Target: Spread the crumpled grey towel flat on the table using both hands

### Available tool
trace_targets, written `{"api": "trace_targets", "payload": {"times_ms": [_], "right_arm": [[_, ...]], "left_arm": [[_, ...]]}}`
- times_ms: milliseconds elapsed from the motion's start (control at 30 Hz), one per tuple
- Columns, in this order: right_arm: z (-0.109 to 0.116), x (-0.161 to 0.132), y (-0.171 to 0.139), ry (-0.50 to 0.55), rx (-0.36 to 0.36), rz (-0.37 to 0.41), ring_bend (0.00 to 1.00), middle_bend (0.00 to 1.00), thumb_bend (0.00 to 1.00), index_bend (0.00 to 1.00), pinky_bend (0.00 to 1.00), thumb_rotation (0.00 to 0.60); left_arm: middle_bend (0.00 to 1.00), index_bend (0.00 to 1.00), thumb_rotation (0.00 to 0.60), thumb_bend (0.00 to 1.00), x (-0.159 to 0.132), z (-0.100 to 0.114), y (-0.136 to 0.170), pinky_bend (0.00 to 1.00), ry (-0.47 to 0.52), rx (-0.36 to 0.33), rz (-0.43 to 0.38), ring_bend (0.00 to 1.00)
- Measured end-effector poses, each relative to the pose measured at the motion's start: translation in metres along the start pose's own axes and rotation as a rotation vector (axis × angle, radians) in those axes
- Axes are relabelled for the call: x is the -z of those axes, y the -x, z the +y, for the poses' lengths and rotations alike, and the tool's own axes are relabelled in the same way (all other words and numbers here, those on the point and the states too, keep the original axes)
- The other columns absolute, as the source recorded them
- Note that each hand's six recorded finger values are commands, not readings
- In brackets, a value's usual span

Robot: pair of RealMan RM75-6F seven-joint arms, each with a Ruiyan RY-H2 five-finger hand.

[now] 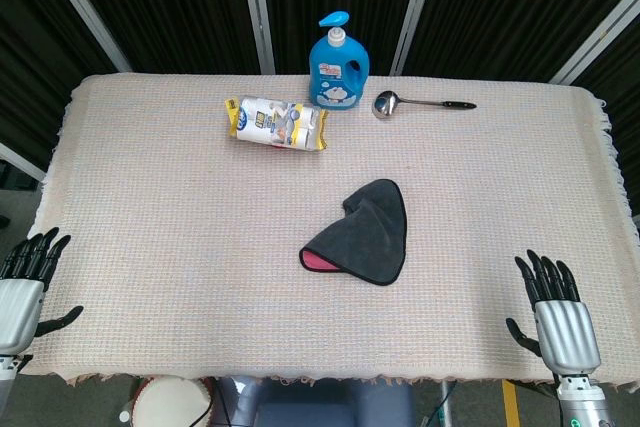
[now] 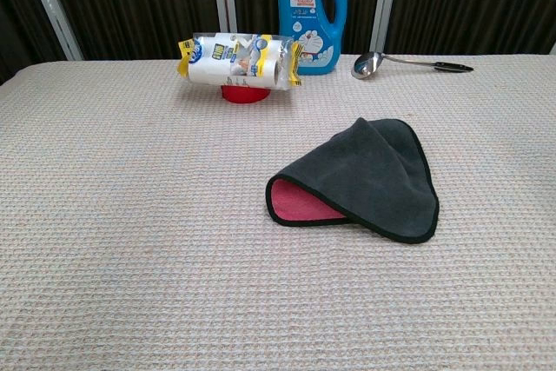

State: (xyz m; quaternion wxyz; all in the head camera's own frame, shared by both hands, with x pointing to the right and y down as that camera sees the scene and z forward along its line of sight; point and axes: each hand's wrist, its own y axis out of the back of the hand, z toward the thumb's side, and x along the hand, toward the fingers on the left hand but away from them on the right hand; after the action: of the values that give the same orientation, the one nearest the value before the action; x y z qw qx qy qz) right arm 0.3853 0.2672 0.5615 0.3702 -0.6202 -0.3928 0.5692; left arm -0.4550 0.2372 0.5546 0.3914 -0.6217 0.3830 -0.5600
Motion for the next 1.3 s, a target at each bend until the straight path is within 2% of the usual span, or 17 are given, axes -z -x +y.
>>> {"api": "trace_targets", "payload": {"times_ms": [267, 767, 1067, 1233, 1300], "right_arm": [[0.0, -0.002, -0.003, -0.005, -0.001, 0.011, 0.0, 0.0, 0.29, 0.0, 0.04, 0.6], [-0.006, -0.022, -0.006, 0.01, -0.01, 0.089, 0.0, 0.0, 0.29, 0.0, 0.04, 0.6], [-0.013, -0.053, 0.006, 0.022, -0.023, 0.154, 0.0, 0.0, 0.29, 0.0, 0.04, 0.6], [-0.02, -0.082, 0.018, 0.004, -0.032, 0.203, 0.0, 0.0, 0.28, 0.0, 0.04, 0.6], [-0.025, -0.096, 0.024, 0.008, -0.044, 0.216, 0.0, 0.0, 0.25, 0.0, 0.04, 0.6]], "left_arm": [[0.0, 0.0, 0.6, 0.0, -0.002, 0.0, -0.001, 0.08, 0.006, 0.002, -0.002, 0.0], [0.0, 0.0, 0.6, 0.0, 0.0, 0.002, 0.0, 0.08, 0.006, -0.006, 0.001, 0.0], [0.0, 0.0, 0.6, 0.0, -0.002, 0.0, -0.002, 0.08, -0.002, -0.003, 0.002, 0.0], [0.0, 0.0, 0.6, 0.0, -0.003, -0.003, -0.003, 0.08, -0.007, 0.005, -0.001, 0.0], [0.0, 0.0, 0.6, 0.0, -0.004, -0.005, -0.004, 0.08, -0.008, 0.01, -0.002, 0.0]]}}
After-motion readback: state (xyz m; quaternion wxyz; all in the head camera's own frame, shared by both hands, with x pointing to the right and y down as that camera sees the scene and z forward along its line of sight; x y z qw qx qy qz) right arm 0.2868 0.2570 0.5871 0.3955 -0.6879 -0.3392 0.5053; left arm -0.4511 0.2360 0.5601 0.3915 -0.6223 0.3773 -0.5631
